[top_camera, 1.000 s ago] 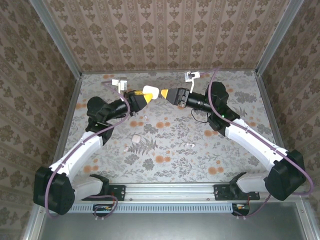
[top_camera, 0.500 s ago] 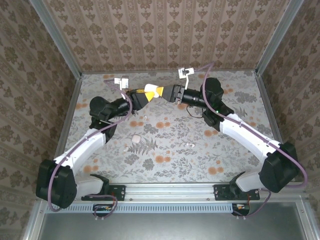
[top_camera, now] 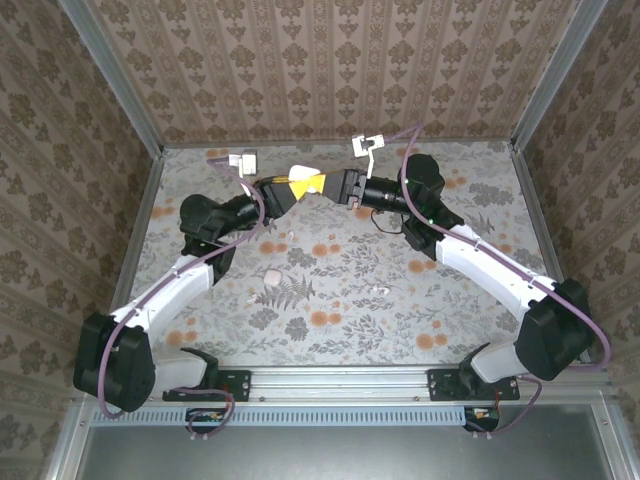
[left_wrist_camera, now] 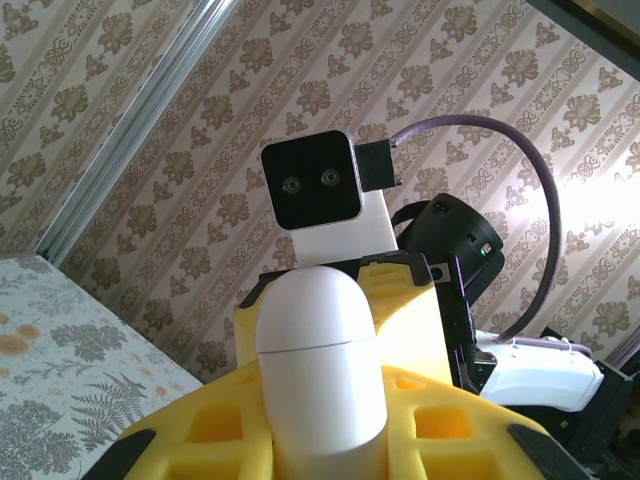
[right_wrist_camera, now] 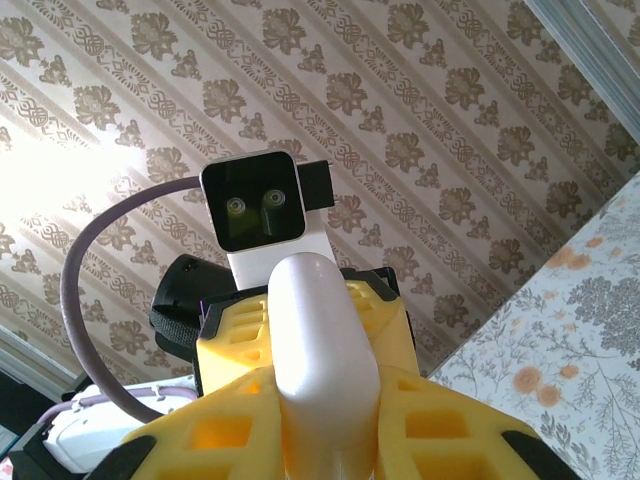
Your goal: Insert the wireless bluetooth earbuds into the charging case
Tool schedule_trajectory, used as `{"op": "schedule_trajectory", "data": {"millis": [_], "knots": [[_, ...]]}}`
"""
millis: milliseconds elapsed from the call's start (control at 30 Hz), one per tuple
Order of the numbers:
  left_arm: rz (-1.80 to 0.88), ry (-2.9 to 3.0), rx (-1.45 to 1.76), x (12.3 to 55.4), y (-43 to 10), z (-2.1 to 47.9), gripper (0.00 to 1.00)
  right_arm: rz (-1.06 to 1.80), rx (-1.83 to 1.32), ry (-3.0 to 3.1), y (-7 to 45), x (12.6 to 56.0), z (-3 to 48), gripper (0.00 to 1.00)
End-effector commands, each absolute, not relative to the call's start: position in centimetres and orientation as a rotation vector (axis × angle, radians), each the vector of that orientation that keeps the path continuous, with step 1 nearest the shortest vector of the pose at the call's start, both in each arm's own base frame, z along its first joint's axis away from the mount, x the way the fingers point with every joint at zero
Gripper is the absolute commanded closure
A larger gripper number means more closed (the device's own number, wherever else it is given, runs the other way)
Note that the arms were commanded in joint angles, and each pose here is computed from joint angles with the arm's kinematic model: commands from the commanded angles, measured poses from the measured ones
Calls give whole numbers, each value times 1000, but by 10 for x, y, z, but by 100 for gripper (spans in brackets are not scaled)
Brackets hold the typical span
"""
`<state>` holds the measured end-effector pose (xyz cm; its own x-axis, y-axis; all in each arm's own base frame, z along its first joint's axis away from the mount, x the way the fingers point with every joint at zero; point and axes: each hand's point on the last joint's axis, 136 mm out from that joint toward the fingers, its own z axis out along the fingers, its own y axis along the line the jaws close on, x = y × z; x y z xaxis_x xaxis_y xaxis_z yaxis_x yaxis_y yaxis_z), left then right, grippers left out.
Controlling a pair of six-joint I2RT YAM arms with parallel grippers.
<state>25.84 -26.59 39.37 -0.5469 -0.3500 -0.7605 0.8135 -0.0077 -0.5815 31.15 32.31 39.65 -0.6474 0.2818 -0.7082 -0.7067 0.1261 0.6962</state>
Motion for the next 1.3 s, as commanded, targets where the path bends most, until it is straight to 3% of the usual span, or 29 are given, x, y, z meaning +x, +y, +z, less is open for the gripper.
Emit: {"op": "schedule_trajectory", "data": {"millis": [0, 333, 367, 433, 500, 633, 833, 1000, 1267], "knots": [[-1662, 1328, 575, 251, -266, 412, 98, 1618, -492, 1648, 329, 303, 398, 87], [-1584, 1376, 603, 249, -266, 402, 94, 1571, -566, 1637, 328, 298, 400, 97], [-1570, 1386, 606, 249, -266, 400, 90, 1561, -575, 1636, 328, 298, 401, 97], [-1522, 1411, 627, 248, -265, 398, 65, 1528, -594, 1652, 326, 297, 398, 98], [-1467, 1451, 664, 244, -264, 394, 48, 1490, -614, 1673, 323, 298, 395, 98], [-1354, 1527, 734, 230, -264, 386, 36, 1441, -684, 1656, 313, 289, 400, 97], [-1218, 1536, 752, 221, -250, 376, 35, 1341, -765, 1694, 300, 284, 389, 96], [-1150, 1579, 823, 208, -244, 368, 26, 1268, -865, 1718, 293, 269, 375, 94], [-1425, 1562, 850, 206, -266, 374, 27, 1260, -862, 1581, 284, 252, 379, 94]]}}
